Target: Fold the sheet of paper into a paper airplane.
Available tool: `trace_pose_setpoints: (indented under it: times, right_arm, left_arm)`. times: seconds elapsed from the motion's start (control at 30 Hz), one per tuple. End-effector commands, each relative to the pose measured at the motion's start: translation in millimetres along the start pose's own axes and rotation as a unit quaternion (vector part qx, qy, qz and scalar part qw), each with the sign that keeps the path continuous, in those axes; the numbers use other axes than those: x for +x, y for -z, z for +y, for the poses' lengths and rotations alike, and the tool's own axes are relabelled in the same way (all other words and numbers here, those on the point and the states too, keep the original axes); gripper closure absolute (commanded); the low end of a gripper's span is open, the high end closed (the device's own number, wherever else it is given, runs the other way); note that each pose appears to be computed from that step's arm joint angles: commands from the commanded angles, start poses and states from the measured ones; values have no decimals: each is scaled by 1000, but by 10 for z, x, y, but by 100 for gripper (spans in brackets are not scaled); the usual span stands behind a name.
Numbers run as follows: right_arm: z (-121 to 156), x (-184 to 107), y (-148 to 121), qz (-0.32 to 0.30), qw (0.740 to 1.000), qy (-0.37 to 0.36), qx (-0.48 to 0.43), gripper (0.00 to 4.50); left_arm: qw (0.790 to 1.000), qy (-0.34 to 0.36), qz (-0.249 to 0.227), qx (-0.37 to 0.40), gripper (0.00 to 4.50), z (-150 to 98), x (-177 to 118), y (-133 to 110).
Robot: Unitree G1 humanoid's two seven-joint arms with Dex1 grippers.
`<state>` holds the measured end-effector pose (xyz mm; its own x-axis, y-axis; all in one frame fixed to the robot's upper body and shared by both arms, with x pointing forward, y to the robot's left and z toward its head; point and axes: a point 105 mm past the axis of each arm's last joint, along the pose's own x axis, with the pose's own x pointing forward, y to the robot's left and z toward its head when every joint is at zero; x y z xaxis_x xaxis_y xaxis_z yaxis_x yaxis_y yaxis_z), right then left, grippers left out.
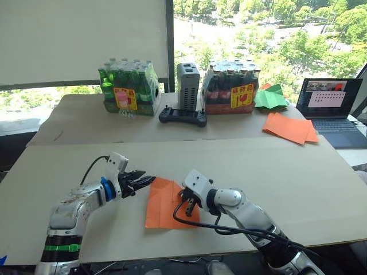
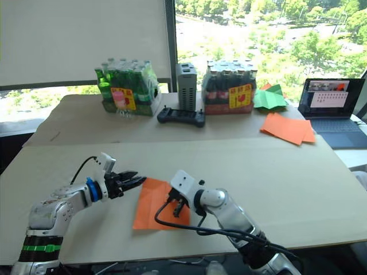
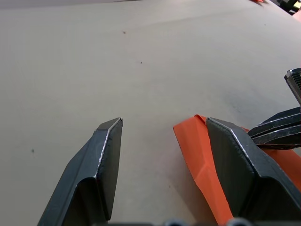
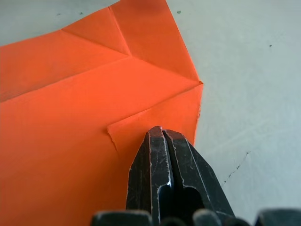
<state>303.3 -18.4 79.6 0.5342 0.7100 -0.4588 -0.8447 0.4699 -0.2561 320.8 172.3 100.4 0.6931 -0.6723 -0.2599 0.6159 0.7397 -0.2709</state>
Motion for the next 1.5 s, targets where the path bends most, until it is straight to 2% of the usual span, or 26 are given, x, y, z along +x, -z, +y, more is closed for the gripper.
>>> trace_pose_setpoints:
  times: [0.03,0.4,0.43,0.67,0.93,1.13,1.5]
  right_arm:
    - [4,30,73,16,1000,-3,0,450]
    - [-17,33,41,10,1000,4,-2,450]
    - [-17,34,39,10,1000,4,-2,450]
    - [-16,39,36,9,1000,5,1,450]
    - [-27,45,30,5,1000,10,11,450]
    - [-37,58,14,1,1000,13,21,450]
    - [-125,71,-66,-12,999,26,23,450]
  left_arm:
    - [1000,-1,-21,3,170,-43,20,-98]
    - [999,13,-15,-31,170,-147,102,71]
    - [999,11,-14,-27,222,-142,101,70]
    - [1000,14,-14,4,448,-189,112,29]
    - [997,30,-15,69,448,-319,110,-67]
    - [978,49,45,199,448,-444,112,118]
    - [947,66,81,303,448,-511,174,373]
